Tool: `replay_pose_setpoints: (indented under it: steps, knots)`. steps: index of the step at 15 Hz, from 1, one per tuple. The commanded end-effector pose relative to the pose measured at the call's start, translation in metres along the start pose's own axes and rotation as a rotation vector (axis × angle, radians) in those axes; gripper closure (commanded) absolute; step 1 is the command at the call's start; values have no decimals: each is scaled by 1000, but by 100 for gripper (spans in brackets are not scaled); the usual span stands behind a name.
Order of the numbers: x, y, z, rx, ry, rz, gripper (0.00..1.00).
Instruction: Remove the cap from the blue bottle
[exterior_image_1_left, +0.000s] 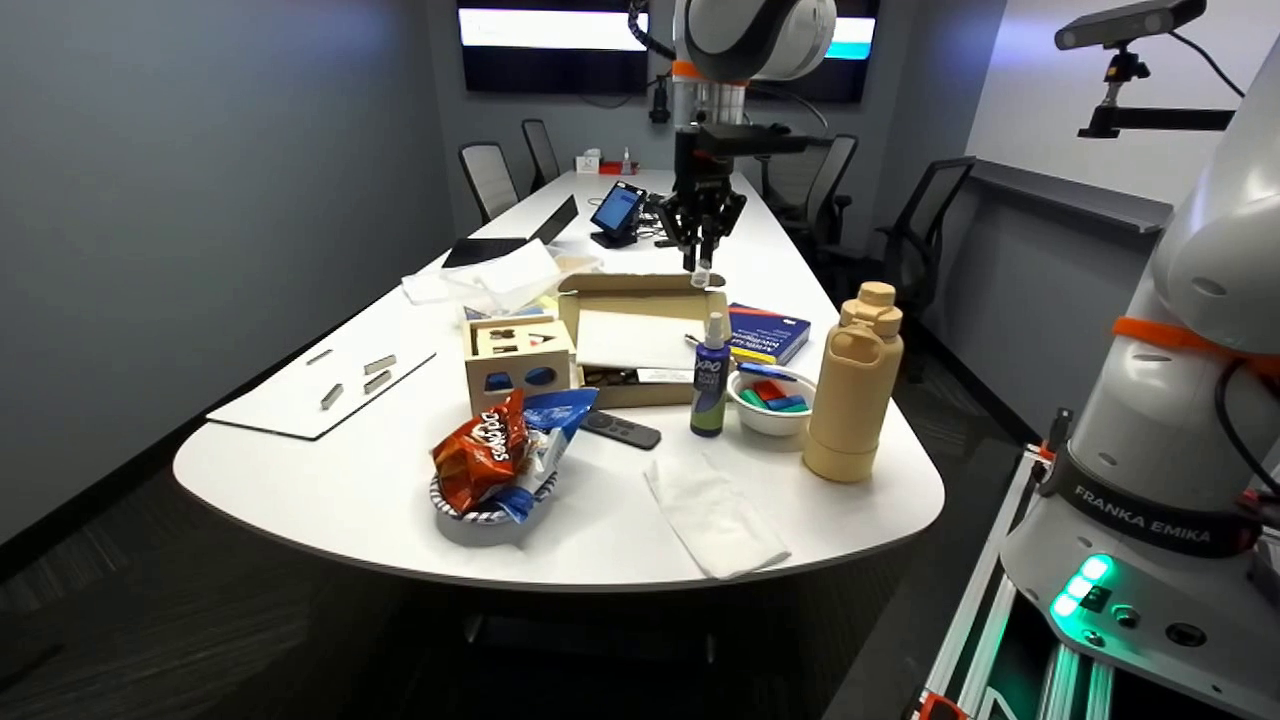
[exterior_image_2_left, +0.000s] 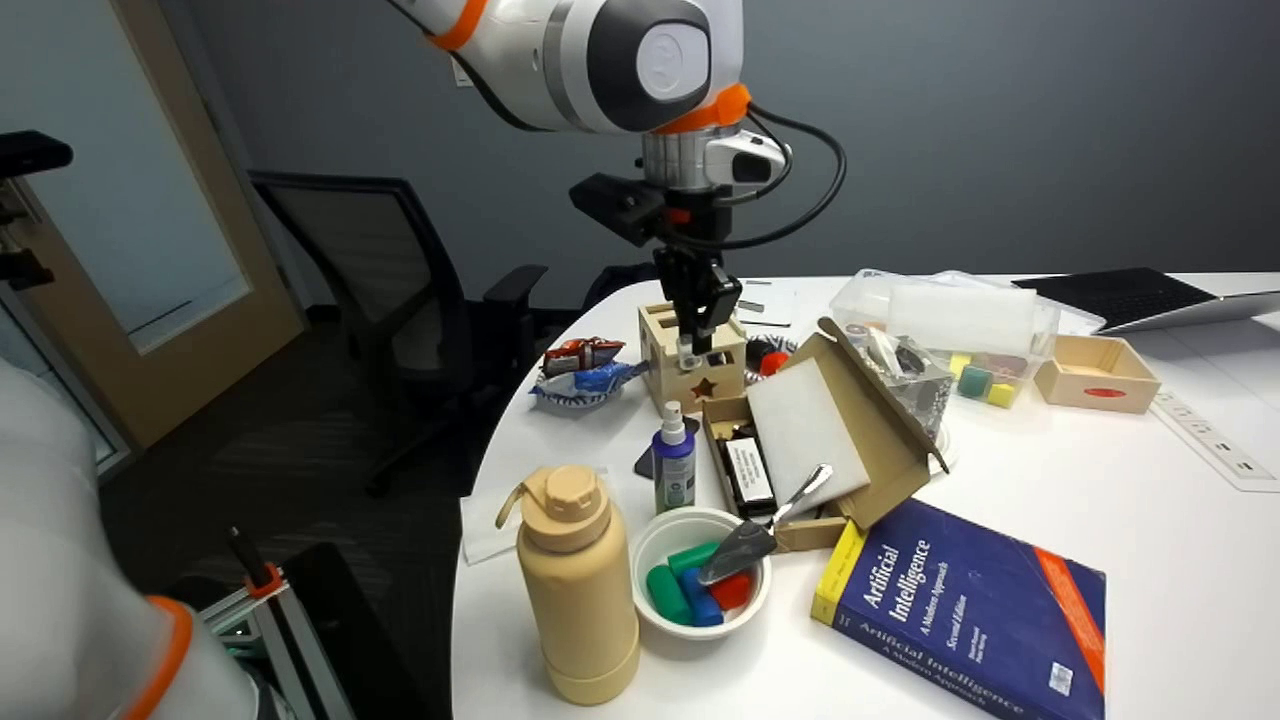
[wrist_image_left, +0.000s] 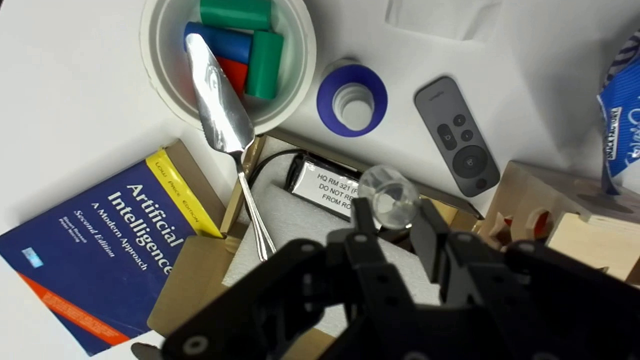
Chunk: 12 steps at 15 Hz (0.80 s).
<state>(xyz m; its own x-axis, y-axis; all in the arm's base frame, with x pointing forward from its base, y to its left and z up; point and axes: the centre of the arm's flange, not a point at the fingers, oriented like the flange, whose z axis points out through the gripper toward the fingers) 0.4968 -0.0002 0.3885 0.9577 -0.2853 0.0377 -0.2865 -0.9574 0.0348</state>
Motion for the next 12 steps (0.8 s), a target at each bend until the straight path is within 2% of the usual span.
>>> replay_pose_setpoints:
  steps: [1,6,12]
  knots:
    - [11,-23,34,-21,-1,-24,94]
    - [20,-45,90,-31,-39,-68,94]
    - [21,-53,145,-63,-68,-116,94]
